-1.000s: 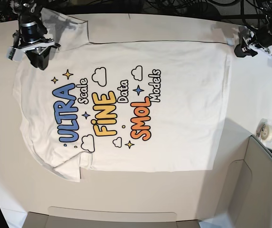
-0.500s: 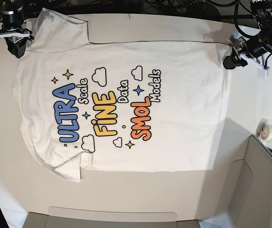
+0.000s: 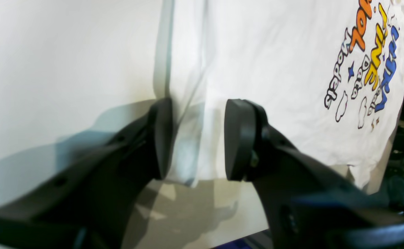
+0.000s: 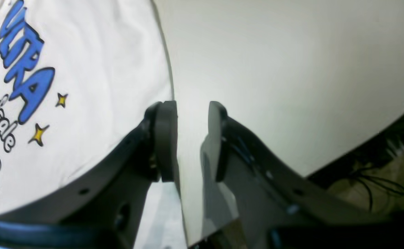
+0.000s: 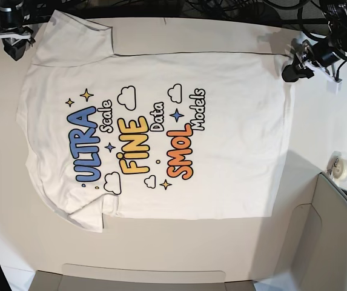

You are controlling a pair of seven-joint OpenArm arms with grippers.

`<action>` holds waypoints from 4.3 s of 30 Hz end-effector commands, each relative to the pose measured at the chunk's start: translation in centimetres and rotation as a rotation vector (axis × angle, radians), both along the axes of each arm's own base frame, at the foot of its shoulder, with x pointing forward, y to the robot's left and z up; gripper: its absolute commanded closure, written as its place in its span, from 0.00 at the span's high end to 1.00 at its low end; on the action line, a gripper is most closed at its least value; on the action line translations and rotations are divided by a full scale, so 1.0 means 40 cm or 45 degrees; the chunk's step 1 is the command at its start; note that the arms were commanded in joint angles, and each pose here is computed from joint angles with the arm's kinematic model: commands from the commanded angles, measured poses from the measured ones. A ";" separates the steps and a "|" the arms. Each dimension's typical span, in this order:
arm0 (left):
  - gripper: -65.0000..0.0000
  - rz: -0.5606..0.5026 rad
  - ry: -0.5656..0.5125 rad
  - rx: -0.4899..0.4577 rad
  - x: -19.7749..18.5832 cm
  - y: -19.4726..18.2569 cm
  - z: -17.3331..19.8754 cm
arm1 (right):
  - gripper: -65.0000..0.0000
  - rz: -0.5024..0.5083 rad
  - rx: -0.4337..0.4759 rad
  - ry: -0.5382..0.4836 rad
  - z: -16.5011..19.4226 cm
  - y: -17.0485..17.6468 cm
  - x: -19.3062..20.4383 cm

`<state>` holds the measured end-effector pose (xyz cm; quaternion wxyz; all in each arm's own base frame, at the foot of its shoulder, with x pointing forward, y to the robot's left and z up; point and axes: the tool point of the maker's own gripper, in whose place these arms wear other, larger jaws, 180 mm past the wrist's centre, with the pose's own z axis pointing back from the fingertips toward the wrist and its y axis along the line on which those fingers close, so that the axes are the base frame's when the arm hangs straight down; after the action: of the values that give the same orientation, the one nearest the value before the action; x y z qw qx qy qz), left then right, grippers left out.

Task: Layout the t-shirt on the table in an organized manner, then fold the t-shirt properly
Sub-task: 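Grasp the shoulder corners of the shirt with both grippers, then pull the grasped shoulder corners apart with both grippers to tension the shirt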

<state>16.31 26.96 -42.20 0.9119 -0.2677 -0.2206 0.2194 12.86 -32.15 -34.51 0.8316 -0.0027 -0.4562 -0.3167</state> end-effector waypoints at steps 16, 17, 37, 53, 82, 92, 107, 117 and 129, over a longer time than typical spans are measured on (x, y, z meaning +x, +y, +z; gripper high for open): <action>0.00 -0.177 0.219 0.031 -0.077 -0.050 -0.063 | 0.25 0.038 0.092 0.038 -0.026 0.018 0.040; 0.00 -0.176 0.218 0.031 -0.076 -0.050 -0.063 | 0.25 0.060 0.090 0.027 -0.023 0.024 0.046; 0.00 -0.172 0.194 0.035 -0.053 -0.047 -0.057 | 0.45 0.290 0.081 -0.089 0.008 0.084 0.099; 0.00 -0.151 0.229 0.022 -0.053 -0.030 -0.076 | 0.45 0.102 0.612 -0.032 -0.188 -0.020 0.014; 0.00 -0.167 0.239 0.017 -0.058 -0.040 -0.081 | 0.39 0.054 0.528 0.143 -0.207 0.035 0.032; 0.00 -0.167 0.239 0.017 -0.058 -0.040 -0.081 | 0.39 0.136 0.629 0.205 -0.258 0.126 0.032; 0.00 -0.165 0.239 0.017 -0.058 -0.039 -0.080 | 0.23 0.130 0.627 0.273 -0.274 0.126 -0.024; 0.00 -0.158 0.215 0.019 -0.046 -0.035 -0.070 | 0.00 0.241 0.568 0.251 -0.240 0.134 0.033; 0.00 -0.282 0.037 0.129 0.016 -0.065 0.033 | 0.00 0.376 0.273 0.101 -0.048 0.119 0.104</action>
<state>16.94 24.00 -41.23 0.9430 -0.2481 -0.1877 0.1185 16.46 -27.06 -37.51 0.8884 0.1418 -0.3625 -0.2435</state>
